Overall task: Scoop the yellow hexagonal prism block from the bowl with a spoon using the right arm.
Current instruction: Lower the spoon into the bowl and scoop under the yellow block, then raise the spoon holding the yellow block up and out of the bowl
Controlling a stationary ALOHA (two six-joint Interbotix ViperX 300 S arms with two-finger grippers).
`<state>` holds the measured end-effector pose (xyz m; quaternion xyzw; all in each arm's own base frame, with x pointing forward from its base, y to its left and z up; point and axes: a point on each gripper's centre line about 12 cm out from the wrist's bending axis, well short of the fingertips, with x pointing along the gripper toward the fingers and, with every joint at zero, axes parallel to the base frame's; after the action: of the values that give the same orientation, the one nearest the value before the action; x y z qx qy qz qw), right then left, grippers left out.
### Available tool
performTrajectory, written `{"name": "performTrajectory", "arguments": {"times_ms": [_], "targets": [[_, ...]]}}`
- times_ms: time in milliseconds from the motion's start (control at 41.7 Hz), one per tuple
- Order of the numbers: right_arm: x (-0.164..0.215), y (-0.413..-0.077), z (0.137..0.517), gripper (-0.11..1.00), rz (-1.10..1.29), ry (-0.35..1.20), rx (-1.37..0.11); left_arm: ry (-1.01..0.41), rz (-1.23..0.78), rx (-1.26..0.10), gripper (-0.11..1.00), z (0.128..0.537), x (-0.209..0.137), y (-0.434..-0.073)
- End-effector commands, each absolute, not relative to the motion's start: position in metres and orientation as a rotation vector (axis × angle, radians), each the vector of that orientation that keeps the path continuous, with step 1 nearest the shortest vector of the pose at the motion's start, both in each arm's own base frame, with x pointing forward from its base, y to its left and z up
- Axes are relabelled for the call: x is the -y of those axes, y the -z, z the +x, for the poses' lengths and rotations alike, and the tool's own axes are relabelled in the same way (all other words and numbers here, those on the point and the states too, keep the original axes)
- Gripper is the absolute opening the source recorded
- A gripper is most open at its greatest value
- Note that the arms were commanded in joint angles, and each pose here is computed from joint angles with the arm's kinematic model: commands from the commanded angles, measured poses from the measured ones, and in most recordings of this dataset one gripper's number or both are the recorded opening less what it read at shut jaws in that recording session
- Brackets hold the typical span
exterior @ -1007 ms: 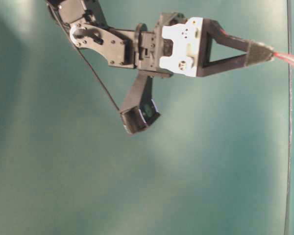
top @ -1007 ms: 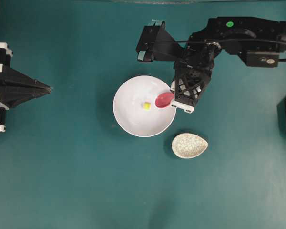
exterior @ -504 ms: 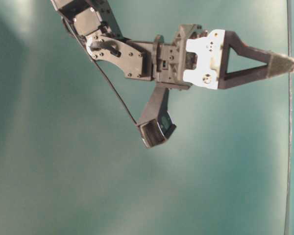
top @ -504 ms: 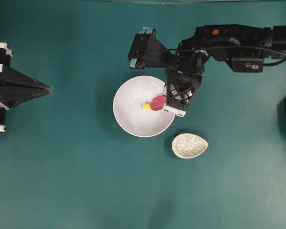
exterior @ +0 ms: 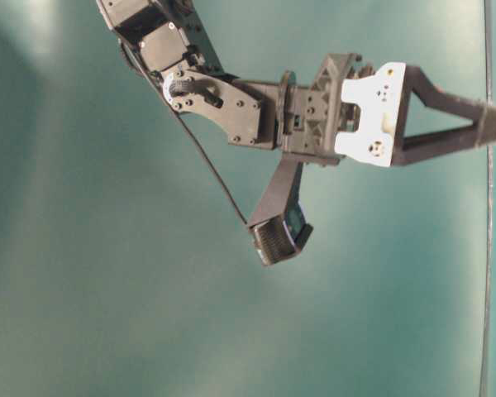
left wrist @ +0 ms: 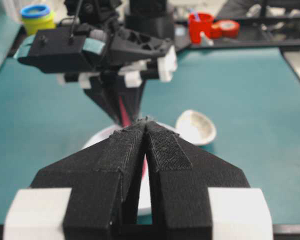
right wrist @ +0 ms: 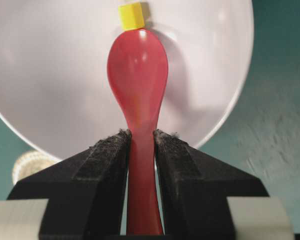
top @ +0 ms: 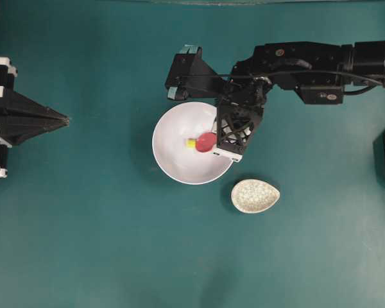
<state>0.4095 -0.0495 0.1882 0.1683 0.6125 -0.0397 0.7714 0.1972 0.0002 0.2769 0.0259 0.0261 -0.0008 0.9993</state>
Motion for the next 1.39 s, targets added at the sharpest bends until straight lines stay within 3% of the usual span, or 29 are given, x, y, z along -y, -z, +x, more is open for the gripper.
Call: {"name": "performTrajectory", "arguments": {"times_ms": [0, 840, 1367], "targets": [[0.048, -0.203, 0.418, 0.23, 0.349, 0.081, -1.257, 0.002, 0.058, -0.032, 0.0, 0.2, 0.0, -0.286], [0.043, -0.212, 0.441, 0.23, 0.328, 0.091, -1.053, 0.002, 0.059, -0.04, 0.0, 0.2, 0.0, -0.286], [0.043, -0.227, 0.431, 0.23, 0.334, 0.101, -0.994, 0.002, 0.061, -0.038, 0.0, 0.2, 0.0, -0.286]]}}
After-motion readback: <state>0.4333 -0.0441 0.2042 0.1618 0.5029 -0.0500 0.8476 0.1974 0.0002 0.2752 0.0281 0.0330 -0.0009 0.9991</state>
